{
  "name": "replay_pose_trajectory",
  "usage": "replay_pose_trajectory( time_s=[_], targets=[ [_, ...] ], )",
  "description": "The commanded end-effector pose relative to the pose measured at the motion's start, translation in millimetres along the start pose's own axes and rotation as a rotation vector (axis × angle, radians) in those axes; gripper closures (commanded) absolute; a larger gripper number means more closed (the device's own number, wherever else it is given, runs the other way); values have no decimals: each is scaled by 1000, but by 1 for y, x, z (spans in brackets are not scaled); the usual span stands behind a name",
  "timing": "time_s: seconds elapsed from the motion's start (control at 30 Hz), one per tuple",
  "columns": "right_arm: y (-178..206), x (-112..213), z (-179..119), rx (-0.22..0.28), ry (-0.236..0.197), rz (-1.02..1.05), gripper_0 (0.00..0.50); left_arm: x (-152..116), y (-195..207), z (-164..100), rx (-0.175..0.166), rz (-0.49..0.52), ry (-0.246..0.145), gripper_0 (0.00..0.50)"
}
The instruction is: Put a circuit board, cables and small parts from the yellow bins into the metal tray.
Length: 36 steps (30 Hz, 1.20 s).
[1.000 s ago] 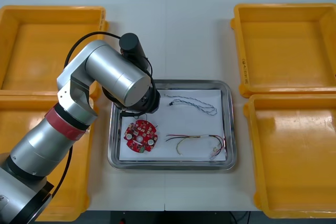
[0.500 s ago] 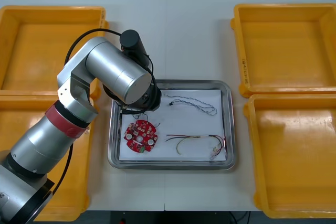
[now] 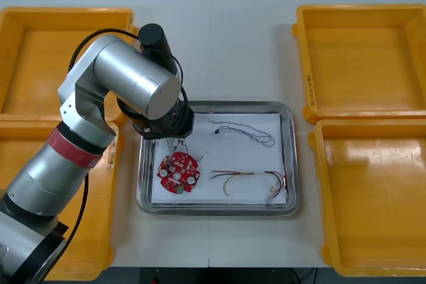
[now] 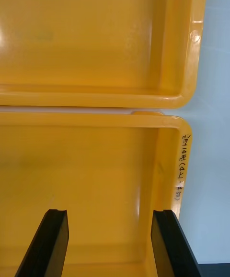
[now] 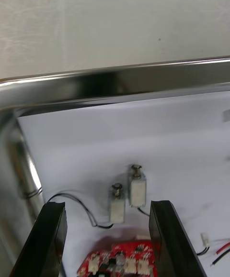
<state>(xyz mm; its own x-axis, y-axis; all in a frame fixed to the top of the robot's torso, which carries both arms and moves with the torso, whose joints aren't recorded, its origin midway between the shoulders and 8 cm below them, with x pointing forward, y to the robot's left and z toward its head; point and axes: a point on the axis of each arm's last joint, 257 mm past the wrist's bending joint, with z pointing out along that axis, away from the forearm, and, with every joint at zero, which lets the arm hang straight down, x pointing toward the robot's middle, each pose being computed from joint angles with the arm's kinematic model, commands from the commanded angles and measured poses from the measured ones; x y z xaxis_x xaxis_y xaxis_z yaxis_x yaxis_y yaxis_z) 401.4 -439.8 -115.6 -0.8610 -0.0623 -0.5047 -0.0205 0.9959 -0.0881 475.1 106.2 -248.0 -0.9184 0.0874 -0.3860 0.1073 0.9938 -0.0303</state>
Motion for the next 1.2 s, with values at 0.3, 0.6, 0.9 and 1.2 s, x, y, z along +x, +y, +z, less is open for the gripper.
replay_pose_trajectory(
  time_s=[0.3, 0.6, 0.9, 1.2],
  targets=[
    [8, -1, 3, -32, -19, 66, 0, -32, 51, -91, 27, 27, -82, 0],
    [27, 8, 17, -89, 7, 169, 0, -35, 111, -118, -1, -17, -134, 0],
    [35, 21, 25, -107, 33, 174, 0, -27, 171, -127, -53, -12, -140, 0],
    [39, 27, 27, -92, 16, 148, 0, -8, 218, -133, -91, 18, -115, 0]
  ],
)
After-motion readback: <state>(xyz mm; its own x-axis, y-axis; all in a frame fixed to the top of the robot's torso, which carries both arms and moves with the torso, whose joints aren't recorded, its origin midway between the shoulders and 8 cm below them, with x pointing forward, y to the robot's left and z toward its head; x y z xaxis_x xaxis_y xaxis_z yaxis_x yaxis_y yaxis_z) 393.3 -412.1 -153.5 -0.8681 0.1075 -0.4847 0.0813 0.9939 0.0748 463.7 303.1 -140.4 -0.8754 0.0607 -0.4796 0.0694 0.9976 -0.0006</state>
